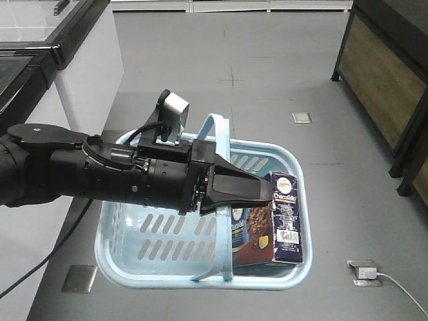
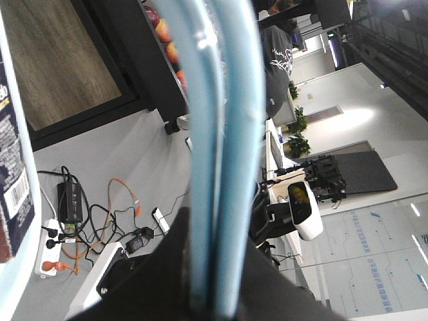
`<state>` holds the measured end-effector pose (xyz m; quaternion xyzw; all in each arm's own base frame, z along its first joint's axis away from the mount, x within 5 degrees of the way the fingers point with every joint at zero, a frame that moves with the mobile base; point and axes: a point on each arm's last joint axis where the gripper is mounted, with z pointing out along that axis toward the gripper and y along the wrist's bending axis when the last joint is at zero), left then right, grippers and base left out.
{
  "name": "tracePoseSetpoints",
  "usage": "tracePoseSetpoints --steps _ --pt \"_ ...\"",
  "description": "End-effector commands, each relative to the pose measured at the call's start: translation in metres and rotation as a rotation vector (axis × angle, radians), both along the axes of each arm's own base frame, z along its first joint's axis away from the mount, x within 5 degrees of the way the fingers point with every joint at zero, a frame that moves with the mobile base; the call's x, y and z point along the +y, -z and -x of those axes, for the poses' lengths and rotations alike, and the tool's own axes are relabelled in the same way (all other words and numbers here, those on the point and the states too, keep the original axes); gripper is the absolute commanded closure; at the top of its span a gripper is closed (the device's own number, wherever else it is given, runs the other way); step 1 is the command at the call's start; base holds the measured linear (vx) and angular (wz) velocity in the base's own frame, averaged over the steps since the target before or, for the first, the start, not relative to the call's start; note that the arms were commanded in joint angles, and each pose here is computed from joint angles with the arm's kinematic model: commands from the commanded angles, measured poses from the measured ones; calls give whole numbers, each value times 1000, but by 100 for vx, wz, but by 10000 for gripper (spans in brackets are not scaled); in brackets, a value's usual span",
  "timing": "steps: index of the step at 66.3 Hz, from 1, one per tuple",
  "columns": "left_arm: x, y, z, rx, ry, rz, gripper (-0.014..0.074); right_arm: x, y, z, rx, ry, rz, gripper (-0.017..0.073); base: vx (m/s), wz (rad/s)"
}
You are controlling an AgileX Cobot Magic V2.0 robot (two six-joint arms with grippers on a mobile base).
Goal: Left arm holds basket, right arm returns cookies
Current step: 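Hold the basket with the left gripper while driving toward the shelves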
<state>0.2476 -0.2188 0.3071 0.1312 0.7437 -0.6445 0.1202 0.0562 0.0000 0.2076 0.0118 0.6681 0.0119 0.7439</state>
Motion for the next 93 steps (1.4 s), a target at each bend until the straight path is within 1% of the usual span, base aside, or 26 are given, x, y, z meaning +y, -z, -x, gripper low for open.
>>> tracePoseSetpoints --steps 1,32,47,93 --pt "2 -34 8 -27 -1 155 596 0 -1 1 -71 0 10 570 9 -2" --pt "2 -34 8 -27 0 155 596 0 -1 1 -71 0 10 570 14 5" --pt "2 -34 8 -27 0 155 596 0 -1 1 -71 0 10 570 21 -10" --pt "2 -34 8 -27 0 155 596 0 -1 1 -71 0 10 570 35 -4"
